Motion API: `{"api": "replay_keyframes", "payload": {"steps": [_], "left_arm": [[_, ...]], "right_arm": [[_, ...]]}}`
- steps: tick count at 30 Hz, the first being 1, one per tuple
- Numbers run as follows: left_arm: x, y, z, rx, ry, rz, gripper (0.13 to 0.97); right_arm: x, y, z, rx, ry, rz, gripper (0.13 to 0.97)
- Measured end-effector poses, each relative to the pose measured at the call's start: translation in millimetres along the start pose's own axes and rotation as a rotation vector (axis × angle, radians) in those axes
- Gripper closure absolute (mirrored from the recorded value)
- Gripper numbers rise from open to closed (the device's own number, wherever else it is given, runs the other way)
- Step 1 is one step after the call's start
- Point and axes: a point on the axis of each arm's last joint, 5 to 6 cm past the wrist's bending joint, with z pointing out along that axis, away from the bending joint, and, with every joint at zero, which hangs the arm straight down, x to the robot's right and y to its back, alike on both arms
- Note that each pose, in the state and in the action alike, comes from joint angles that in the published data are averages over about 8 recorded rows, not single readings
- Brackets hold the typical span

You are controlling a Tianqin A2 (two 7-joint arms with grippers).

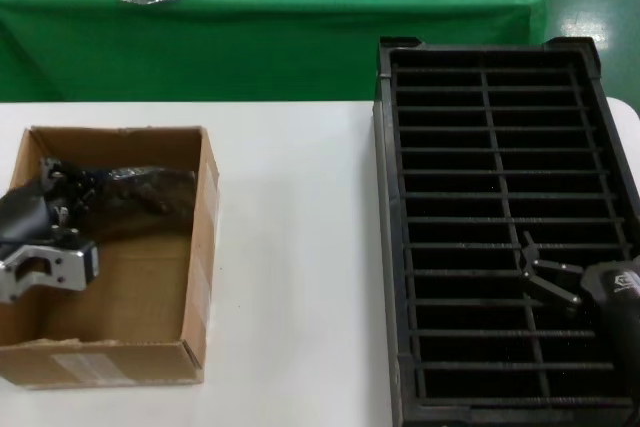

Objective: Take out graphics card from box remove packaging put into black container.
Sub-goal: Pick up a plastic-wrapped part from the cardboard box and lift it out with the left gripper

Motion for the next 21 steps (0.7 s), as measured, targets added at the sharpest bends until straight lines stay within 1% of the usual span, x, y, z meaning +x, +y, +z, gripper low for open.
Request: {"api": "replay_keyframes", "payload": {"steps": [3,6,9,13,17,19,21], "left_arm": [[-12.4,-2.6,-16.9,0.002,-0.034,0.011,0.957],[-25.8,-7.3,-35.9,0.004,-0.075,0.024,0.957],[-38.0,-13.9,-53.9,0.008,-0.118,0.036,0.957],[-51.3,-24.7,-74.0,0.019,-0.172,0.048,0.957],[-59.2,-36.9,-90.1,0.038,-0.212,0.053,0.957],[-60.5,-43.5,-96.2,0.052,-0.225,0.053,0.957],[-60.1,-51.0,-100.7,0.072,-0.234,0.052,0.957]], "right_arm": [[0,0,0,0.0,0.0,0.0,0.13],[0,0,0,0.0,0.0,0.0,0.13],[0,0,0,0.0,0.0,0.0,0.13],[0,0,0,0.0,0.0,0.0,0.13],[0,0,0,0.0,0.0,0.0,0.13],[0,0,0,0.0,0.0,0.0,0.13],[0,0,0,0.0,0.0,0.0,0.13]]}}
